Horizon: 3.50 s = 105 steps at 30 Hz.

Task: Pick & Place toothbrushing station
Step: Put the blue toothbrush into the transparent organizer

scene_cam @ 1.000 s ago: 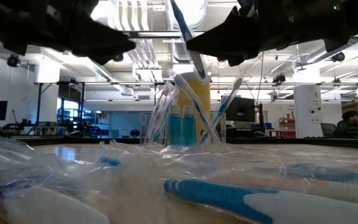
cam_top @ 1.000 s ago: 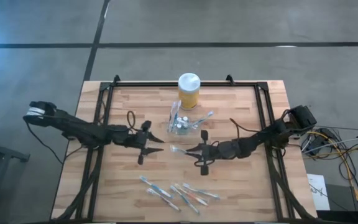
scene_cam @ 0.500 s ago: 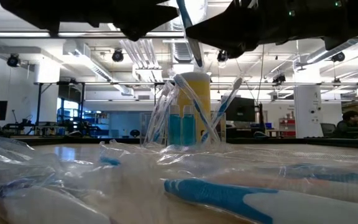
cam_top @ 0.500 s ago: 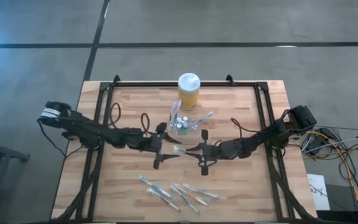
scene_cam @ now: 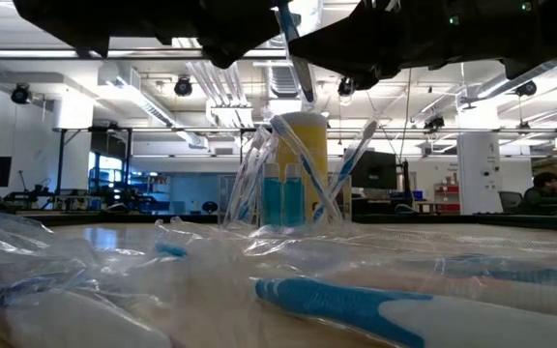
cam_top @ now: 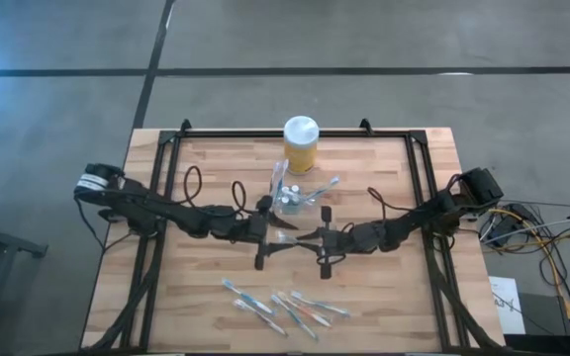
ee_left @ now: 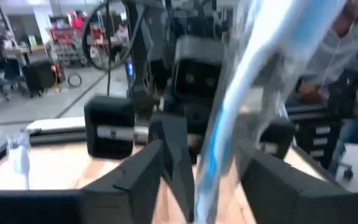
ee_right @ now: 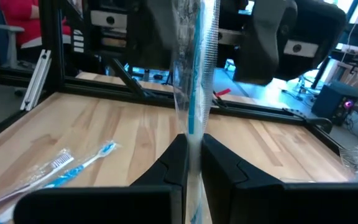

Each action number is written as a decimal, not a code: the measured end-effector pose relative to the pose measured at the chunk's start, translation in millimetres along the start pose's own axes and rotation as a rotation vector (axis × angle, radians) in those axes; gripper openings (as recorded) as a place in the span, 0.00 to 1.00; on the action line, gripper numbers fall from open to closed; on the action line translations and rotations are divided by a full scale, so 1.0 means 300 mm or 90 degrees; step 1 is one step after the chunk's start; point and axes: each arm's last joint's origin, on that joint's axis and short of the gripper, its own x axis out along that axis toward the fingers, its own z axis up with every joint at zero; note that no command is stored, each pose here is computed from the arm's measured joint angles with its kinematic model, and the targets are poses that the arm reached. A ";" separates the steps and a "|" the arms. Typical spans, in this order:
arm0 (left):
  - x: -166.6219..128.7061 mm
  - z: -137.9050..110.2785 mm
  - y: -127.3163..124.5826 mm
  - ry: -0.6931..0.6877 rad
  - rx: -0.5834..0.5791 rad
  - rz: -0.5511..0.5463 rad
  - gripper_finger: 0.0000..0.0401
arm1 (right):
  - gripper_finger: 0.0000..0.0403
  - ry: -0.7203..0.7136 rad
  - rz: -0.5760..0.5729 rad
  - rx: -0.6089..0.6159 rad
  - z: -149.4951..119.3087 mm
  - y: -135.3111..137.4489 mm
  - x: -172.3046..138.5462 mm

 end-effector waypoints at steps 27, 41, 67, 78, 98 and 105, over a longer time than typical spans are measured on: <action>-0.172 0.142 0.019 0.050 0.019 -0.017 0.06 | 0.39 0.041 0.011 0.027 -0.021 0.017 -0.007; -0.273 0.007 0.188 0.108 -0.002 0.240 0.06 | 0.39 0.045 0.015 0.066 -0.022 0.020 -0.007; -0.139 -0.252 0.348 0.199 -0.132 0.290 0.05 | 0.35 0.044 0.016 0.041 -0.013 0.022 0.000; -0.151 -0.262 0.393 0.185 -0.239 0.314 0.09 | 0.33 0.045 0.016 0.041 -0.013 0.022 -0.001; -0.163 -0.278 0.388 0.195 -0.263 0.298 0.26 | 0.33 0.057 0.016 0.049 -0.020 0.022 -0.001; -0.175 -0.245 0.383 0.188 -0.256 0.284 0.44 | 0.32 0.060 0.017 0.049 -0.022 0.022 -0.002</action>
